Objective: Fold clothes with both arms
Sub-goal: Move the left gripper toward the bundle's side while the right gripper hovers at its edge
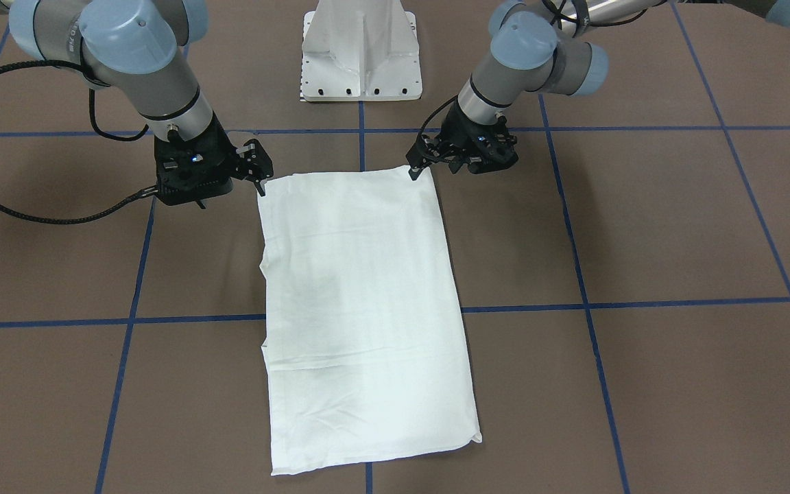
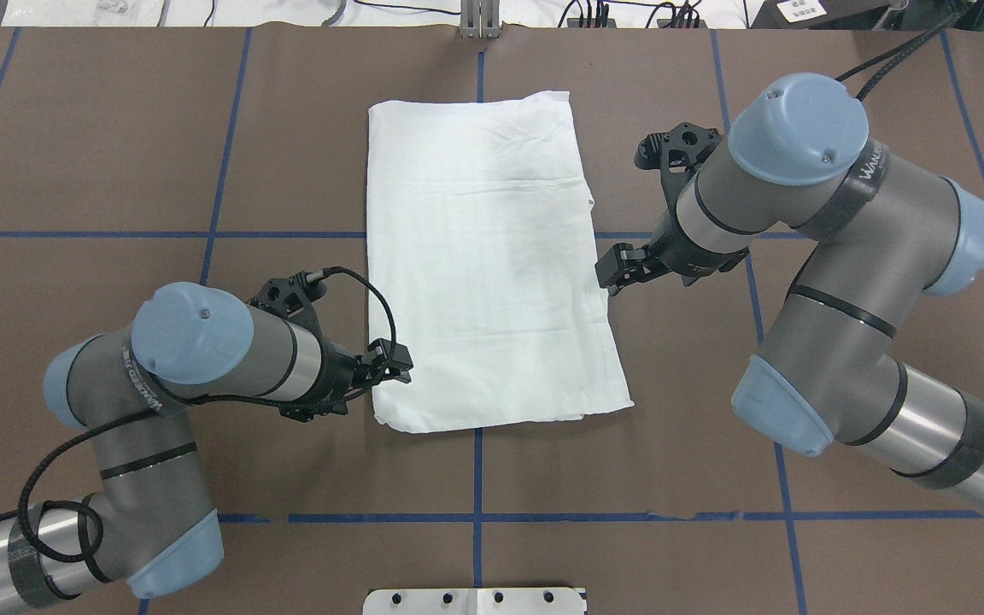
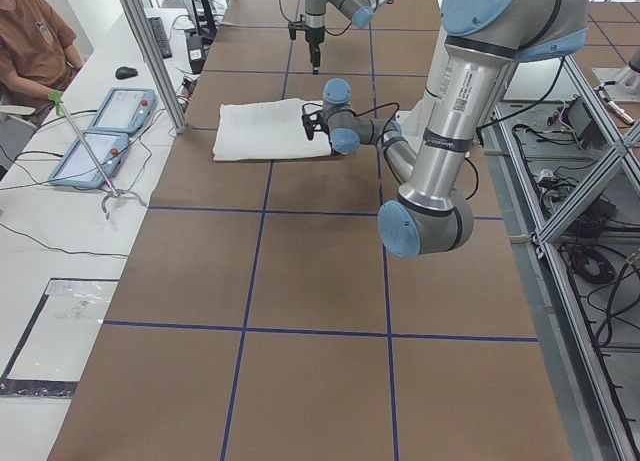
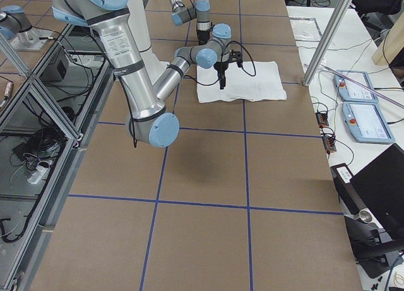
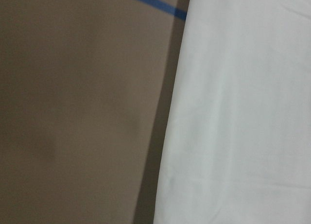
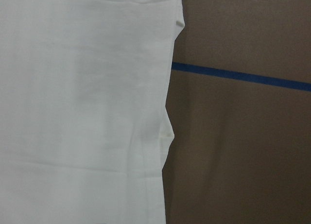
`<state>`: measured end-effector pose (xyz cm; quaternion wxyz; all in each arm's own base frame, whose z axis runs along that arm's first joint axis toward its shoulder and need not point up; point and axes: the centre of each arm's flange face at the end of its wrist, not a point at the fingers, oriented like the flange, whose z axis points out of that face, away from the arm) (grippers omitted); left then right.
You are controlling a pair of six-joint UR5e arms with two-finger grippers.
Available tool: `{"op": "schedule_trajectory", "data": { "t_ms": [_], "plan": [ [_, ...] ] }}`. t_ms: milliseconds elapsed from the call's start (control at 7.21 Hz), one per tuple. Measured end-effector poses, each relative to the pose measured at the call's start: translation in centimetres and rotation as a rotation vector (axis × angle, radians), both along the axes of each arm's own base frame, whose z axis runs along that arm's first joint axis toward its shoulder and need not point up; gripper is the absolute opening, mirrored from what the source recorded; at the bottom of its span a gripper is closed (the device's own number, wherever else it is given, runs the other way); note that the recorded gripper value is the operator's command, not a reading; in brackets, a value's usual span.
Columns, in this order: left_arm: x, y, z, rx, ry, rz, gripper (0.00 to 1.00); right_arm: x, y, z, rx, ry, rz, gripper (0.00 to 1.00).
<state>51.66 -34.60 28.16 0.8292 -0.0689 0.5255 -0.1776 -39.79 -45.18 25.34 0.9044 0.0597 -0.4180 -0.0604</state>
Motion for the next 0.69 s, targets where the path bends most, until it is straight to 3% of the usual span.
{"op": "schedule_trajectory", "data": {
  "t_ms": [555,693],
  "plan": [
    [1.6,1.3,0.7,-0.038,-0.030,-0.008,0.96,0.0,0.2,-0.7,-0.011,-0.012,0.014,1.00],
    [1.9,1.2,0.8,-0.040,-0.033,-0.007,0.89,0.0,0.2,-0.7,-0.012,-0.012,0.015,1.00]
  ]
}}
